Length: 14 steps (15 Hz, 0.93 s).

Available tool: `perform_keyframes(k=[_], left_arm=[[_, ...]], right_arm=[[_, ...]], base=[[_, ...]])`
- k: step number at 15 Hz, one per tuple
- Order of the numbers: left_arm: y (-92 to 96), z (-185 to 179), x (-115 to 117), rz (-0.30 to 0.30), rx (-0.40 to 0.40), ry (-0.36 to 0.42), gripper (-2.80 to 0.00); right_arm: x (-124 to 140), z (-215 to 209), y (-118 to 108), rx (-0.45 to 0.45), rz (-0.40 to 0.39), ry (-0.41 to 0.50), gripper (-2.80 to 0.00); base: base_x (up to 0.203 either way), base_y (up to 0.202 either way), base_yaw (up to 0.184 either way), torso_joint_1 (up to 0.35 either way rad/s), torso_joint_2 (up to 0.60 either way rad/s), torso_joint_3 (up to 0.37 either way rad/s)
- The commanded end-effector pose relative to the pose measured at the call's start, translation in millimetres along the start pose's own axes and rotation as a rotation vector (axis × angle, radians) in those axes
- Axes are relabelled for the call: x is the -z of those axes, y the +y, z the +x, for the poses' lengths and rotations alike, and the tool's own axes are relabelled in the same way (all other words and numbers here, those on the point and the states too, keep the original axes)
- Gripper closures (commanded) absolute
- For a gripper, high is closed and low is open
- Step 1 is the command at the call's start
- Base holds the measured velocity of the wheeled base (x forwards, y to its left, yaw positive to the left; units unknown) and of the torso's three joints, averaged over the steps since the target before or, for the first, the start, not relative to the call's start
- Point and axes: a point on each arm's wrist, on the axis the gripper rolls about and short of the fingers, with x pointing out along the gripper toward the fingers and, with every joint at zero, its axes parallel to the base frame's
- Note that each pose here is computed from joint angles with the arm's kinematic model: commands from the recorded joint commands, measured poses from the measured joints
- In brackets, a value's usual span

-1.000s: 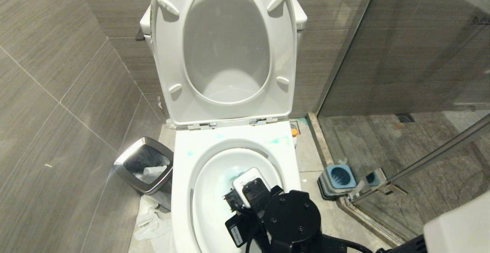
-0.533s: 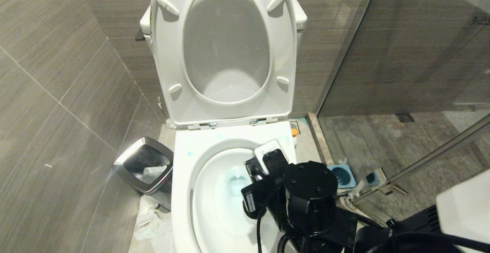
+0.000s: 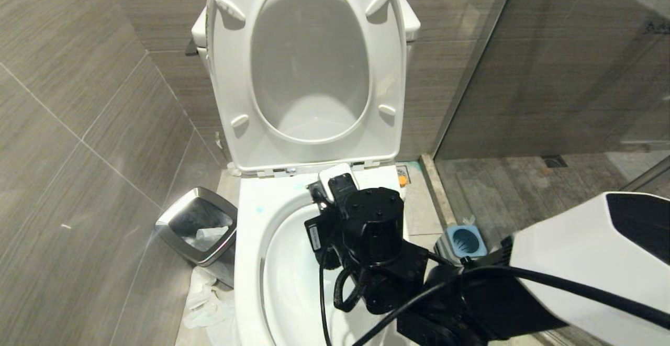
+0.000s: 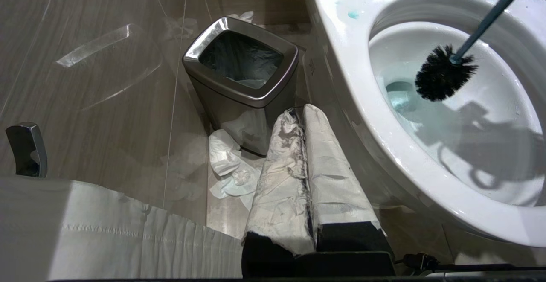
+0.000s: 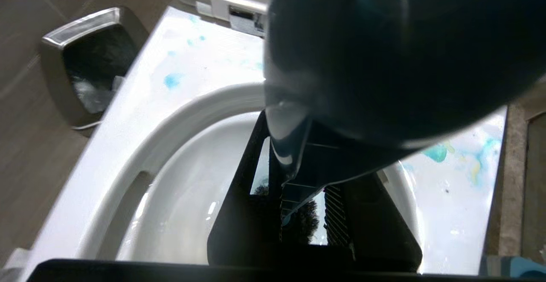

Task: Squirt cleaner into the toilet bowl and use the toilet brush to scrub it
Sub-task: Scrub the toilet bowl

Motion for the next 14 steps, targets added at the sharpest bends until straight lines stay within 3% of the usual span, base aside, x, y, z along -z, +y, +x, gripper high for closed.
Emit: perform_keyframes(k=[1,8,11,14], left_arm=[[0.0,0.0,0.0,0.0,0.0,0.0,0.0],[0.0,0.0,0.0,0.0,0.0,0.0,0.0],[0.0,0.0,0.0,0.0,0.0,0.0,0.0],[0.0,0.0,0.0,0.0,0.0,0.0,0.0]], right_arm=[[26.3,29.6,3.7,0.029,-0.015,0.028,0.0],[75.4,71.4,20.5,0.045,-0.022,0.056,0.0],[64.9,70.2,19.1,0.047,-0.012,0.036,0.0],[37.7,60.5,13.0,0.049,0.006,-0.003,0.0]], base=[[0.0,0.0,0.0,0.0,0.0,0.0],[0.0,0.0,0.0,0.0,0.0,0.0],[0.0,0.0,0.0,0.0,0.0,0.0],[0.0,0.0,0.0,0.0,0.0,0.0]])
